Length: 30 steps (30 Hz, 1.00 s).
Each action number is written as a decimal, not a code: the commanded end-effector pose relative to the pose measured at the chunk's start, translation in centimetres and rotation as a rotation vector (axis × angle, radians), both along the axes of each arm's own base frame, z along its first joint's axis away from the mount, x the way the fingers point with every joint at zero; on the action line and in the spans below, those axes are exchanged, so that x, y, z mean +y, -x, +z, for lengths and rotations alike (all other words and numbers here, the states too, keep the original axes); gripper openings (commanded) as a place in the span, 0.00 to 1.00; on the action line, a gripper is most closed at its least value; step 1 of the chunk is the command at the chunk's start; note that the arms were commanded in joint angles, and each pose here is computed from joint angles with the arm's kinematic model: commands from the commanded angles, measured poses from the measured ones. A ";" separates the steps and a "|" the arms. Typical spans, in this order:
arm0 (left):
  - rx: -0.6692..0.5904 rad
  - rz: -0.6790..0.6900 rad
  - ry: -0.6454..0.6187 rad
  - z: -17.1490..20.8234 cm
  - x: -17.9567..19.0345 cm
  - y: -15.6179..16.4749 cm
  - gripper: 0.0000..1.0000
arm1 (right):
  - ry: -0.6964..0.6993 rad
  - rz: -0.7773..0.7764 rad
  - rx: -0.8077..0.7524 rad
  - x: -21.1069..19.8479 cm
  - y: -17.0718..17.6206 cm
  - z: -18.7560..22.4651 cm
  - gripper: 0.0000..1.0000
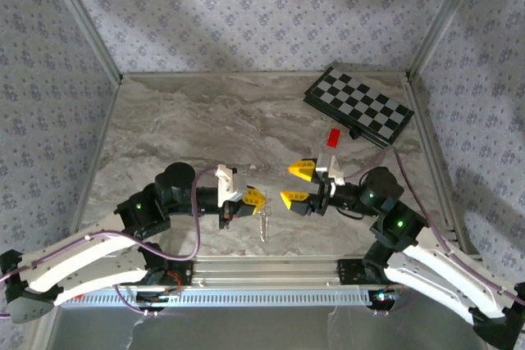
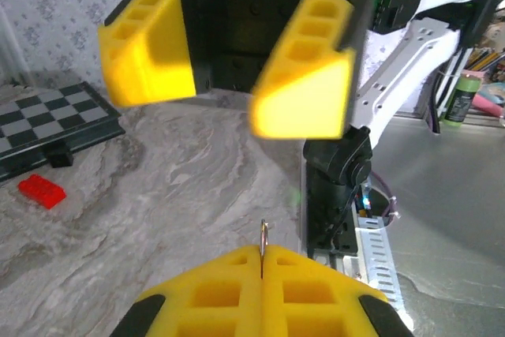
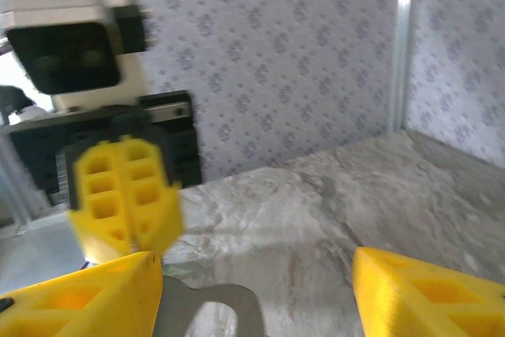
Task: Put the keys on the keyring
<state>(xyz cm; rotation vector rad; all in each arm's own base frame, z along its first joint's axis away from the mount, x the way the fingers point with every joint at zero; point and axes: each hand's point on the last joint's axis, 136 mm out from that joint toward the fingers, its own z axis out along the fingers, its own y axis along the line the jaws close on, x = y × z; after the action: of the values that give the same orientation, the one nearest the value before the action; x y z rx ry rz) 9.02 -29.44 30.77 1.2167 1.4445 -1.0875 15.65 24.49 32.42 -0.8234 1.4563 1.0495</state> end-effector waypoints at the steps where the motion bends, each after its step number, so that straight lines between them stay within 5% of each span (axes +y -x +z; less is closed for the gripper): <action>1: -0.013 0.052 0.020 0.5 0.9 -0.5 0.00 | -0.002 -0.072 0.177 -0.8 -2.4 -0.9 0.67; 15: -0.029 0.255 0.002 -0.6 3.8 -2.5 0.00 | 0.227 -0.251 0.543 0.5 -8.7 -11.8 0.61; 30: -0.020 0.318 0.016 0.3 6.3 -2.0 0.00 | 0.564 0.063 0.419 9.3 -6.5 -18.5 0.52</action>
<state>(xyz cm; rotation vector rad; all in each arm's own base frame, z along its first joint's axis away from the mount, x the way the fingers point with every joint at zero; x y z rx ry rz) 10.97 -24.03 29.71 0.9913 1.5507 -0.8707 22.50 32.17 13.37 -0.9445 2.2254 0.8926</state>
